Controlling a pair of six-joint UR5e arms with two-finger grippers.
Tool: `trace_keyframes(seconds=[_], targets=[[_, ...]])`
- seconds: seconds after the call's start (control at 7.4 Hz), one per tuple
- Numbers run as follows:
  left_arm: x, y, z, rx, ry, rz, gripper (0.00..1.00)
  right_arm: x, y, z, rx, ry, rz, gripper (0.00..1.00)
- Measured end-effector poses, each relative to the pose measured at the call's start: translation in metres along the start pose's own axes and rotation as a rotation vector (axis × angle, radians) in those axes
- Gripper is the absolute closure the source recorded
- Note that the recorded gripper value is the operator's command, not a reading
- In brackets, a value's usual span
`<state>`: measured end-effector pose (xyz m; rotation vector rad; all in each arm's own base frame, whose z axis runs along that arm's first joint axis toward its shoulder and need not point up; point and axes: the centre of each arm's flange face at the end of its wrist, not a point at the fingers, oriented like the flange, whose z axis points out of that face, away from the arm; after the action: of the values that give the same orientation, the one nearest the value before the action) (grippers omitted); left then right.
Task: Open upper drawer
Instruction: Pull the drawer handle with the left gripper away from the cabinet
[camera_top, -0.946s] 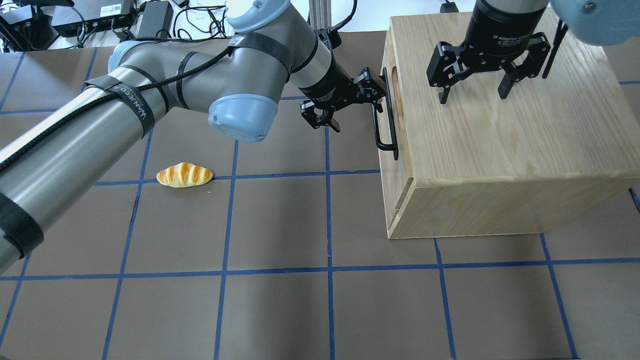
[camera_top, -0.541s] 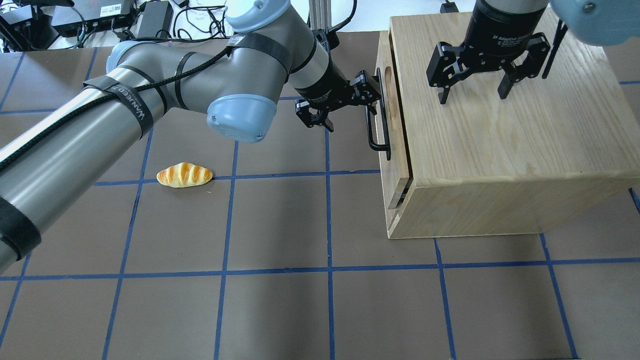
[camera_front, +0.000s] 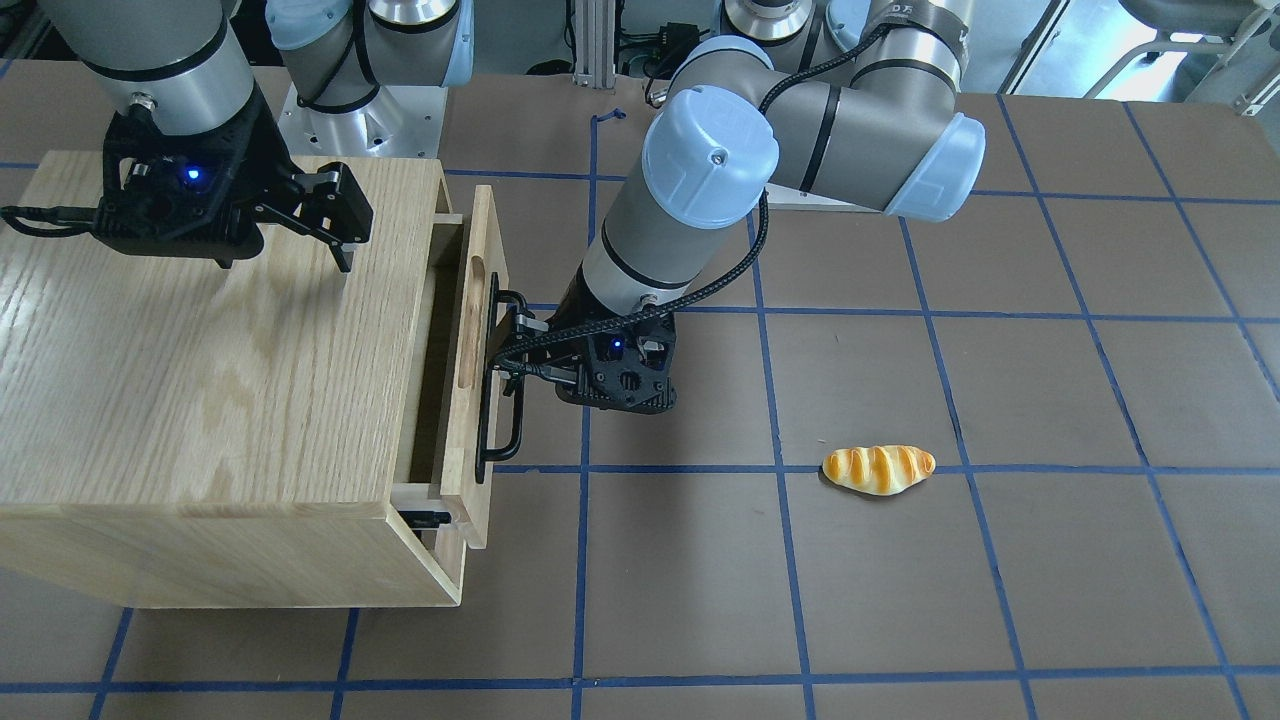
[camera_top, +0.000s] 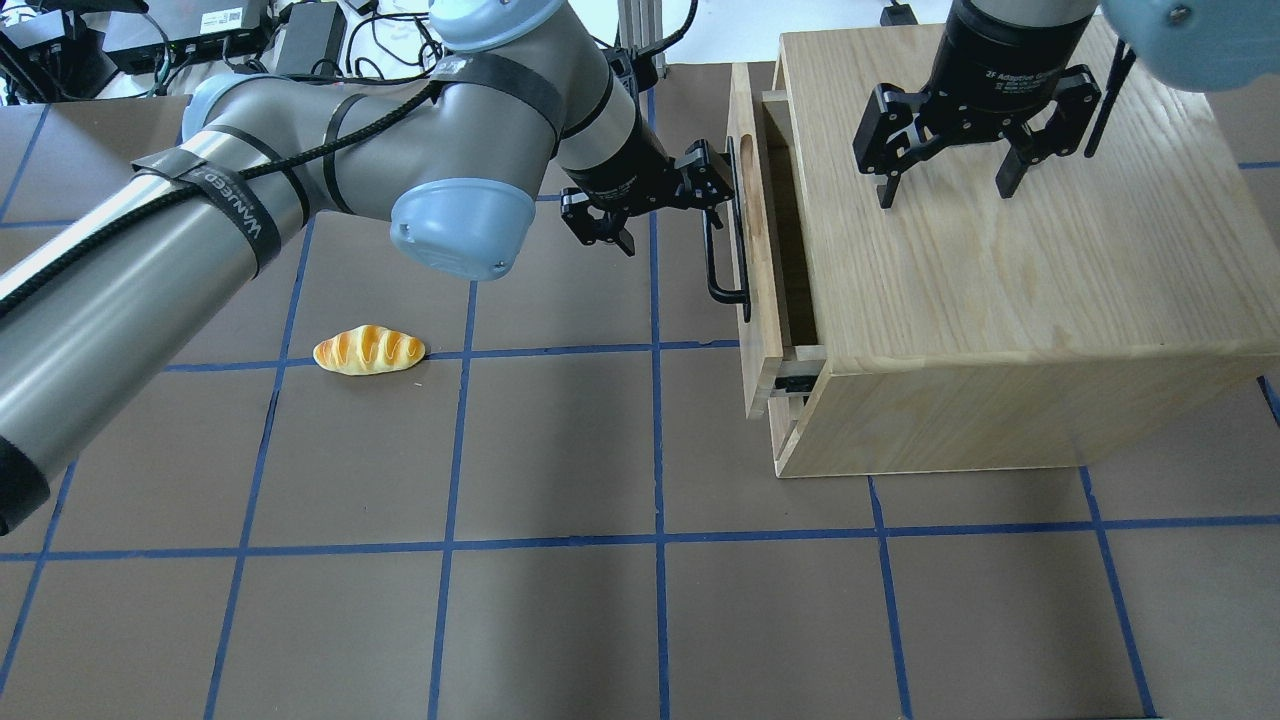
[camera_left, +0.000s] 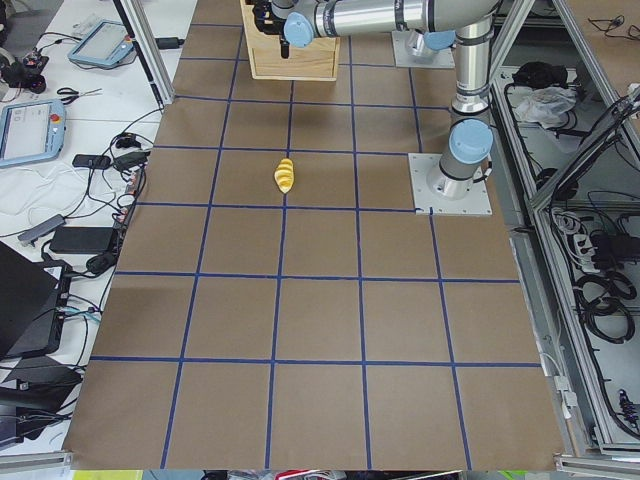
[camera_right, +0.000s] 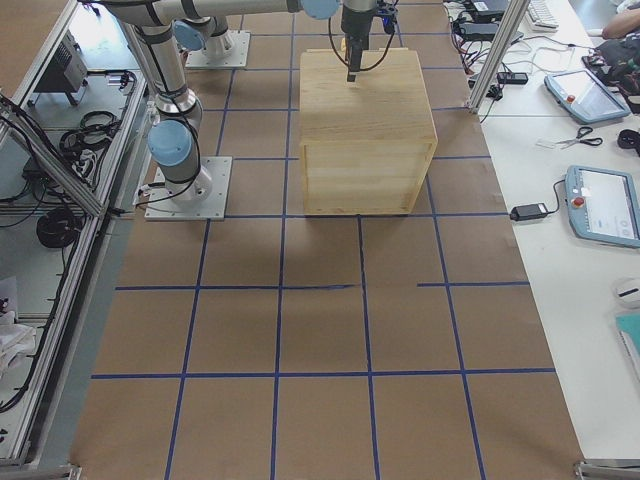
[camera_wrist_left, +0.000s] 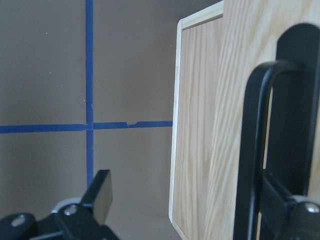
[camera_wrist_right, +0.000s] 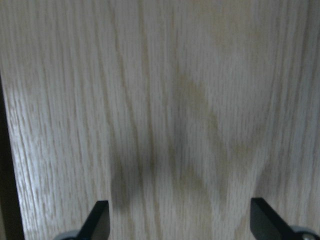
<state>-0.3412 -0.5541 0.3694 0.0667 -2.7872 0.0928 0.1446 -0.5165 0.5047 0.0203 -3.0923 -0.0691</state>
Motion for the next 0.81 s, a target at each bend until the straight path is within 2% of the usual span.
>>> trace_keyframes(seconds=[0.27, 0.81], targets=[[-0.014, -0.005, -0.005, -0.003, -0.035, 0.012, 0.00, 0.000, 0.000, 0.000, 0.000, 0.000, 0.001, 0.00], [-0.044, -0.010, -0.027, -0.029, -0.064, 0.020, 0.00, 0.000, 0.000, 0.000, 0.000, 0.000, 0.000, 0.00]])
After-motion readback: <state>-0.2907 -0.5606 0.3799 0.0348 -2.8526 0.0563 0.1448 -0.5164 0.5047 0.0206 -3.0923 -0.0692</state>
